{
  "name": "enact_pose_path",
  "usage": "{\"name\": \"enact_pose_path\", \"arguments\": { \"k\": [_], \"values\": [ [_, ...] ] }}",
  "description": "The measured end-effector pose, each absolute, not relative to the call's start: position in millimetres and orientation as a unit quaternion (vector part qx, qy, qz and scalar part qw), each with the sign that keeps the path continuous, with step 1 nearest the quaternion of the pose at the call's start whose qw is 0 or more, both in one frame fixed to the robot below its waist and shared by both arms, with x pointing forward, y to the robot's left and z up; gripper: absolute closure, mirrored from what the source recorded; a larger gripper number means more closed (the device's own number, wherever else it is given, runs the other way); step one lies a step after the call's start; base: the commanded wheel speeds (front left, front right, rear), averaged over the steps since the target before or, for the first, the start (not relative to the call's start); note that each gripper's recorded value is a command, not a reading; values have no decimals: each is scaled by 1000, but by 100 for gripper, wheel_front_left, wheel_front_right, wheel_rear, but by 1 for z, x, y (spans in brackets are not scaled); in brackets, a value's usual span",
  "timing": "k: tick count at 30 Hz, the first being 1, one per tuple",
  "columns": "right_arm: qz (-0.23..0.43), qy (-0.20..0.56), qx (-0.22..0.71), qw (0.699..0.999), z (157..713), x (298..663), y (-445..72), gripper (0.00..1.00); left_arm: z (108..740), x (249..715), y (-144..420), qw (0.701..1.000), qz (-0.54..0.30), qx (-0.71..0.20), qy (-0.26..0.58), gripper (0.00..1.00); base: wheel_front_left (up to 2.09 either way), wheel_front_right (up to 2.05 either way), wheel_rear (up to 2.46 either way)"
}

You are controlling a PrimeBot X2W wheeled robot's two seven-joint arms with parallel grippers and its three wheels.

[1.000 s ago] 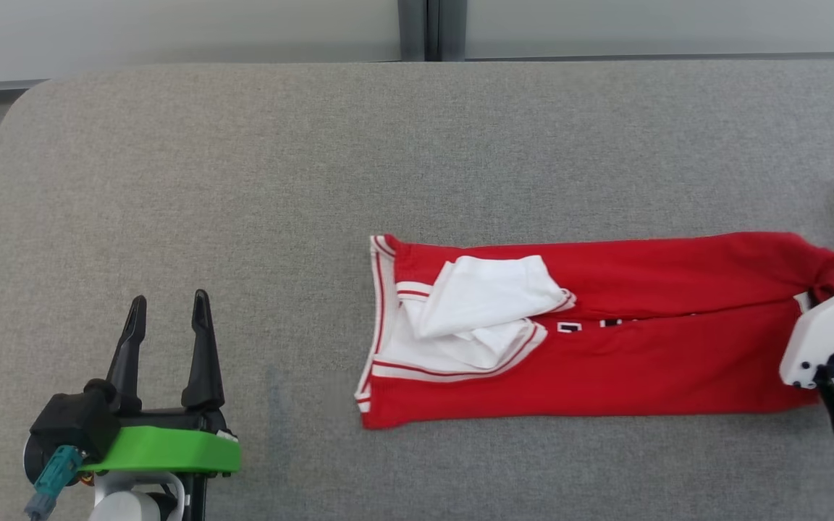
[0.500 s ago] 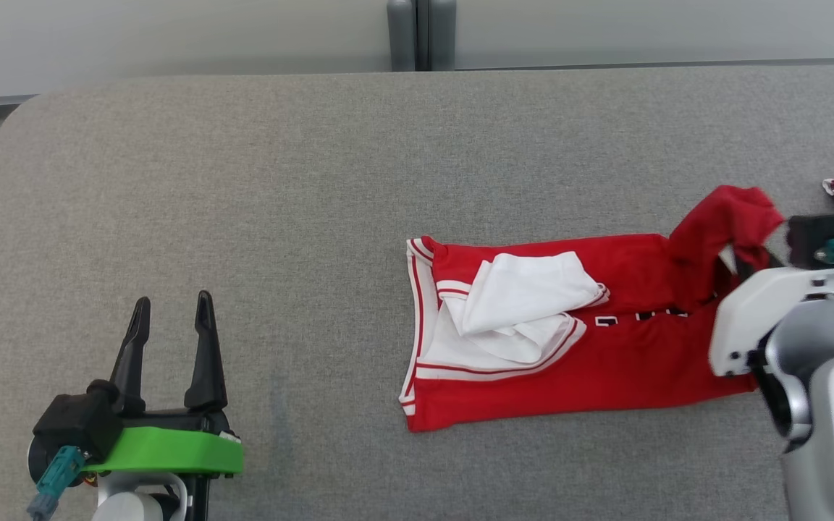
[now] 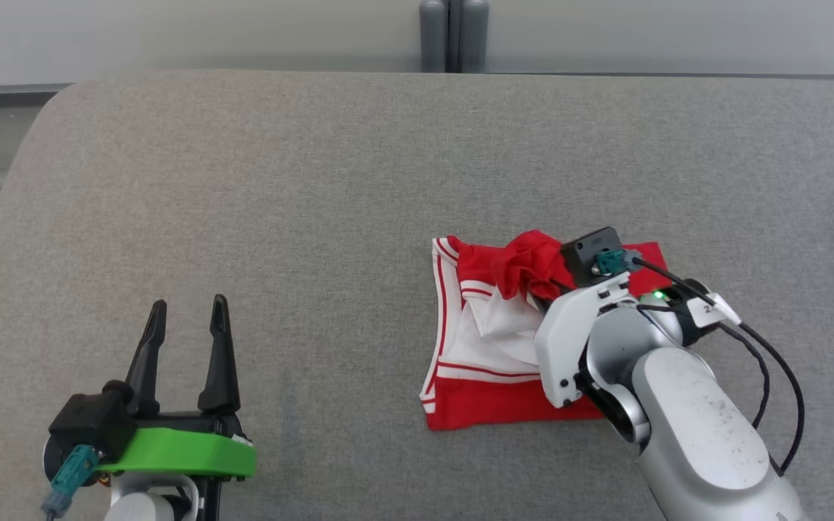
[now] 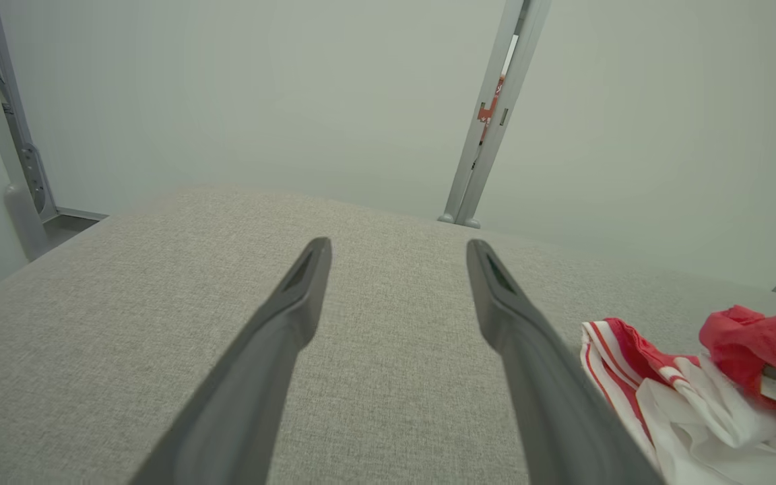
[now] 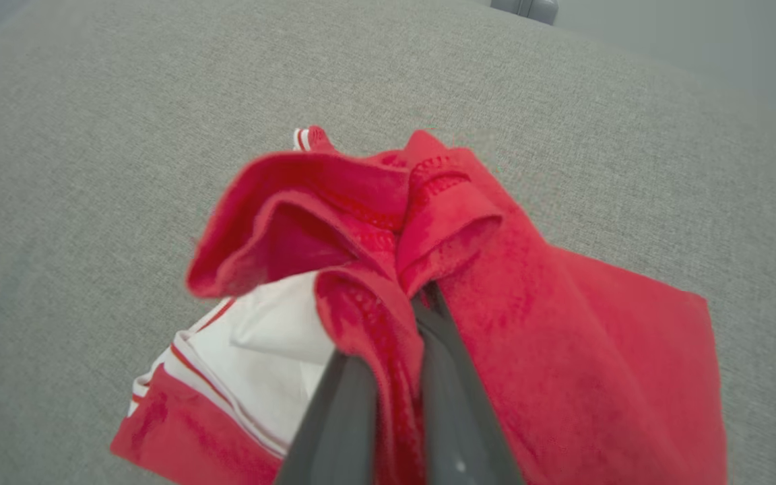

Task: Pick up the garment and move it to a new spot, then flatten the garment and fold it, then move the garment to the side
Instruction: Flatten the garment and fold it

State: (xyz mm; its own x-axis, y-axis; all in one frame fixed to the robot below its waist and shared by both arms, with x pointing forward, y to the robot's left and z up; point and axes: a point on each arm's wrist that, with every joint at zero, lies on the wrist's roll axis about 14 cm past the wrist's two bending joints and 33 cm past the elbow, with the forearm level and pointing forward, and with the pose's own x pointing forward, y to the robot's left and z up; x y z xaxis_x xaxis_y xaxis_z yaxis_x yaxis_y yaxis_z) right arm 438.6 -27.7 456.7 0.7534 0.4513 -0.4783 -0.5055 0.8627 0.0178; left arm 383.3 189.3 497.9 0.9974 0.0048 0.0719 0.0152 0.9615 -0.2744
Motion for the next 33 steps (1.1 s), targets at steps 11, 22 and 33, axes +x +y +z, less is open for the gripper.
{"name": "enact_pose_path", "arguments": {
  "k": [11,22,33],
  "values": [
    [321,218,-7,922,465,444,21,0,500,373,202,990,17,-137,-39,0,0,0,0],
    [222,38,73,972,548,491,-42,0,502,379,192,989,1,-139,-42,0,0,0,0],
    [140,203,0,969,432,435,-114,100,502,383,187,989,-6,-140,-41,0,0,0,0]
  ]
}}
